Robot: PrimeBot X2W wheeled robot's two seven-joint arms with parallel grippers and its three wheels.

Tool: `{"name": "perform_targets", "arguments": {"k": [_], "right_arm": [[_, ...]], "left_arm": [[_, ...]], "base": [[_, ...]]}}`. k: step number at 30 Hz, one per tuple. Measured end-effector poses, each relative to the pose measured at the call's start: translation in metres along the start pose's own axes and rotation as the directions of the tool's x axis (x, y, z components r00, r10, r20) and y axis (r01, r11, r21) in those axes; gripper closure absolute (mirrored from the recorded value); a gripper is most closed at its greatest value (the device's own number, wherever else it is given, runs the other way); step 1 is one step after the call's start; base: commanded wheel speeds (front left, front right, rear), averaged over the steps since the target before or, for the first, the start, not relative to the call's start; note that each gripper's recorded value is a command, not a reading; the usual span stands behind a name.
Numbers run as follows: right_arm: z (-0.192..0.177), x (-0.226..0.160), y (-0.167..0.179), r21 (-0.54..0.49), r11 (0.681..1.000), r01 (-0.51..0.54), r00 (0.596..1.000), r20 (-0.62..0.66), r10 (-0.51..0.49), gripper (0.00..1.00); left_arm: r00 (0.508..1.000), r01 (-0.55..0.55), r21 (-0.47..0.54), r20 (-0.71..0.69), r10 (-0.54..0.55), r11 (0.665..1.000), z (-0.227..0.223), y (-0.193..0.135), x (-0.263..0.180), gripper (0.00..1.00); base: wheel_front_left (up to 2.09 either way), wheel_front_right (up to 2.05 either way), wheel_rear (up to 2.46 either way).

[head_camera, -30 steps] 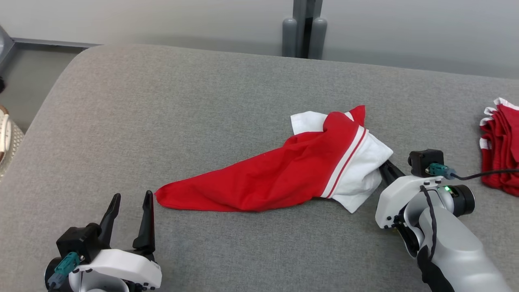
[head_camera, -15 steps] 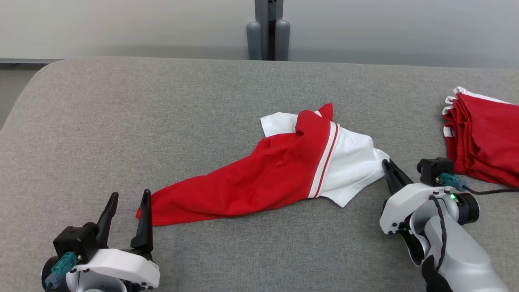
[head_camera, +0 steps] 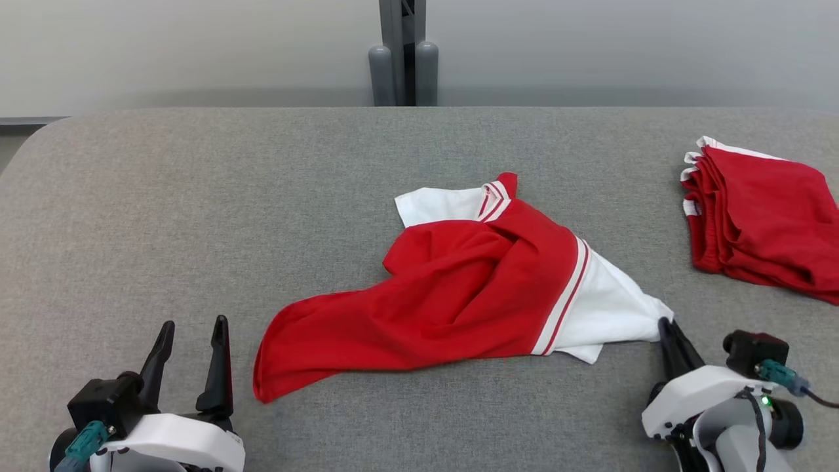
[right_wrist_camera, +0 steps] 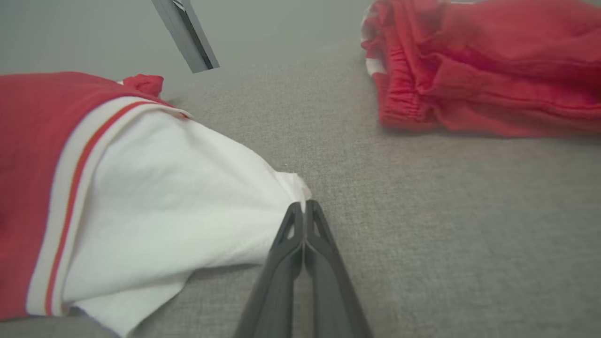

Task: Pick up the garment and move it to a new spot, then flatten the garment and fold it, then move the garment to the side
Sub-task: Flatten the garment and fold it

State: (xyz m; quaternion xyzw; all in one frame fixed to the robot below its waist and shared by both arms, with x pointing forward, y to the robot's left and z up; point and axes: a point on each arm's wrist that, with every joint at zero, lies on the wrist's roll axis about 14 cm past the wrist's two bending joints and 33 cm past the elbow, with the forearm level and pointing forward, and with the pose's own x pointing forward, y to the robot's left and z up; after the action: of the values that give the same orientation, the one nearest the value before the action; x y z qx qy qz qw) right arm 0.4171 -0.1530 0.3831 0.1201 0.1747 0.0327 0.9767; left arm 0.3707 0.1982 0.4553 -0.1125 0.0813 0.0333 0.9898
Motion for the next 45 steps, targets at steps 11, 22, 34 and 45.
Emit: {"name": "perform_targets", "arguments": {"k": [11, 22, 34, 45], "right_arm": [[-0.018, -0.027, -0.004, 0.117, 0.993, 0.021, 1.0, -0.011, -0.02, 1.0], [-0.013, -0.036, -0.018, 0.118, 0.991, 0.062, 0.998, -0.001, -0.062, 0.0], [0.037, -0.053, -0.055, 0.066, 0.987, 0.147, 0.976, 0.154, -0.155, 0.0], [0.071, -0.066, -0.051, 0.035, 0.991, 0.131, 0.962, 0.237, -0.135, 0.0]], "left_arm": [[0.998, 0.058, 0.015, 0.0, -0.058, 0.998, 0.002, -0.016, 0.01, 0.0], [0.995, 0.093, 0.018, -0.034, -0.093, 0.995, -0.006, -0.025, 0.01, 0.0], [0.979, 0.205, 0.038, -0.017, -0.204, 0.978, 0.001, -0.062, 0.027, 0.0], [0.97, 0.241, 0.036, -0.04, -0.239, 0.97, -0.006, -0.074, 0.023, 0.0]], "base": [[0.0, 0.0, 0.0], [0.0, 0.0, 0.0], [0.0, 0.0, 0.0], [0.0, 0.0, 0.0]]}}
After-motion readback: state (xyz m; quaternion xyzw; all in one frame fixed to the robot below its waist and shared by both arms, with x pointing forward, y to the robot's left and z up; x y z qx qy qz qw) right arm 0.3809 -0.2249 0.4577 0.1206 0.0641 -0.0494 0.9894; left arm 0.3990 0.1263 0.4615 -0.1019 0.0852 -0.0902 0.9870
